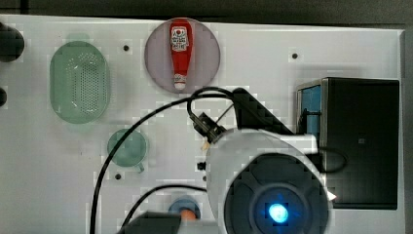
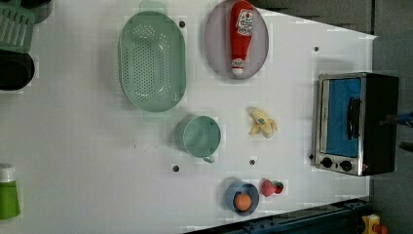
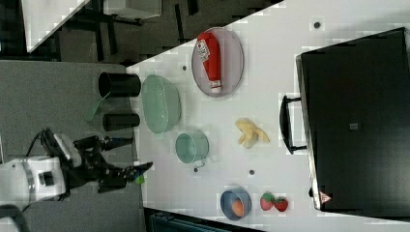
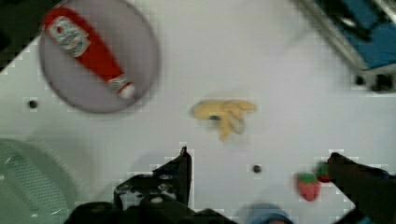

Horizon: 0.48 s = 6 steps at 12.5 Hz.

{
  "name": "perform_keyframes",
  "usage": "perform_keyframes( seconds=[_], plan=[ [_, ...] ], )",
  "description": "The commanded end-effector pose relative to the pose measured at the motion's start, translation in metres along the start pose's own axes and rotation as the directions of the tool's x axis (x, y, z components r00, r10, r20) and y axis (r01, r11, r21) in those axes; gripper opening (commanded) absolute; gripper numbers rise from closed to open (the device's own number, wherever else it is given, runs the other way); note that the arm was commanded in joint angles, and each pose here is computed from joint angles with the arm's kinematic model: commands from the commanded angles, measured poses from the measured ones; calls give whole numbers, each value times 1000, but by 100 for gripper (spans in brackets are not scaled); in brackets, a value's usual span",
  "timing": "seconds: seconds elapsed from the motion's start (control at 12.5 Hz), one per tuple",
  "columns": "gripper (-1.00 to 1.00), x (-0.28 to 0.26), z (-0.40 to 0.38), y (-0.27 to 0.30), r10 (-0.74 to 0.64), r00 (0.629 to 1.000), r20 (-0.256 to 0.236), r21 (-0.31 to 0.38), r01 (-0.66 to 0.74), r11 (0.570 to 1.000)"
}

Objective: Pick Banana and place it in mug.

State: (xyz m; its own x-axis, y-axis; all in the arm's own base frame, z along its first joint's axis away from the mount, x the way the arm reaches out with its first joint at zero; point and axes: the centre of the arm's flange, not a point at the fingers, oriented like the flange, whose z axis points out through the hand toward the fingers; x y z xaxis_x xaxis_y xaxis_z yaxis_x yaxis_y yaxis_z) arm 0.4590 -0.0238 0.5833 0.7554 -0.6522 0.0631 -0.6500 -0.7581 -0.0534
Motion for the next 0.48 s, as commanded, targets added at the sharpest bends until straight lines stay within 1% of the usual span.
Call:
perform_keyframes(
  seconds=[0.08, 0.16, 0.24, 0.32, 0.48],
  plan=[
    [100, 6, 127, 0, -232, 963, 133, -75, 243, 967],
    [100, 7, 151, -1, -319, 938, 134, -62, 329, 942],
    [100, 6, 175, -1, -409, 902, 140, -49, 419, 907],
    [100, 4, 200, 1, -506, 849, 152, -34, 516, 856],
    [100, -2, 248, 5, -670, 722, 174, -1, 680, 733]
  ],
)
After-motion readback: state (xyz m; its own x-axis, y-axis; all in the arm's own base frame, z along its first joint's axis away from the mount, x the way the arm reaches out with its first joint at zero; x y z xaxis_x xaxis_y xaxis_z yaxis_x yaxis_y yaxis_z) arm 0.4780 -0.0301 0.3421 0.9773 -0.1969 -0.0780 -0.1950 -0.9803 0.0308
